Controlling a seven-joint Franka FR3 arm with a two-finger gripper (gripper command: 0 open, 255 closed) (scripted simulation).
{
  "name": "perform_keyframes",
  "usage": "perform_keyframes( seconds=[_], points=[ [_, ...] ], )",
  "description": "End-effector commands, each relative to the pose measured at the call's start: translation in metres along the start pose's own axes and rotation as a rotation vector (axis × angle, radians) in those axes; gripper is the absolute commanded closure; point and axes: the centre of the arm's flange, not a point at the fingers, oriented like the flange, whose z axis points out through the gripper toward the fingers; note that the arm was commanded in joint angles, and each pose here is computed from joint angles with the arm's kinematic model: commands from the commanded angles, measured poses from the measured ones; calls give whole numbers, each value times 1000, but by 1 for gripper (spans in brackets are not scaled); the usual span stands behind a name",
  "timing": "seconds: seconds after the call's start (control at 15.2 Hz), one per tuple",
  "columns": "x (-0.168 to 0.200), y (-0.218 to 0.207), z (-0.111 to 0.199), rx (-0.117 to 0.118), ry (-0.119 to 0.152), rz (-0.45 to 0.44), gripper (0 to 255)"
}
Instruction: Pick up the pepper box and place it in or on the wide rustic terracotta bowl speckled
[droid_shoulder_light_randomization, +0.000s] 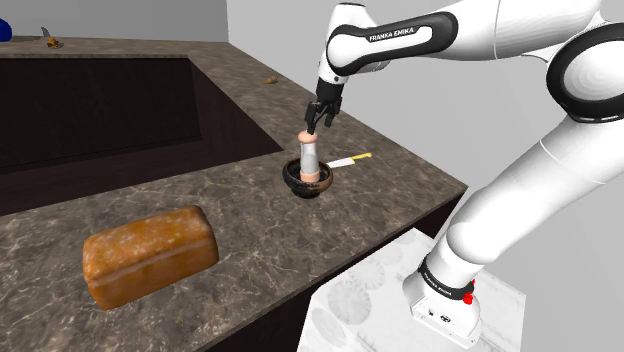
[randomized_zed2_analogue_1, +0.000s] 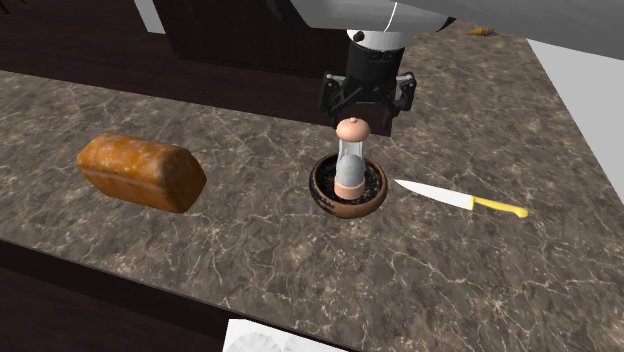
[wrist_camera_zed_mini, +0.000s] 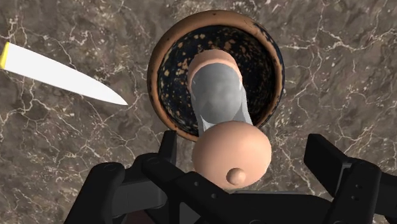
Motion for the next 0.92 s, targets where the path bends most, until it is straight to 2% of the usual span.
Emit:
perform_keyframes(
  seconds=[0.0, 0.07, 0.33, 0.86],
  points=[
    [0, 0, 0, 0, 0, 0, 0],
    [0, 0, 0, 0, 0, 0, 0],
    [0, 0, -50, 0, 0, 0, 0],
    [0, 0, -50, 0, 0, 0, 0]
  ],
)
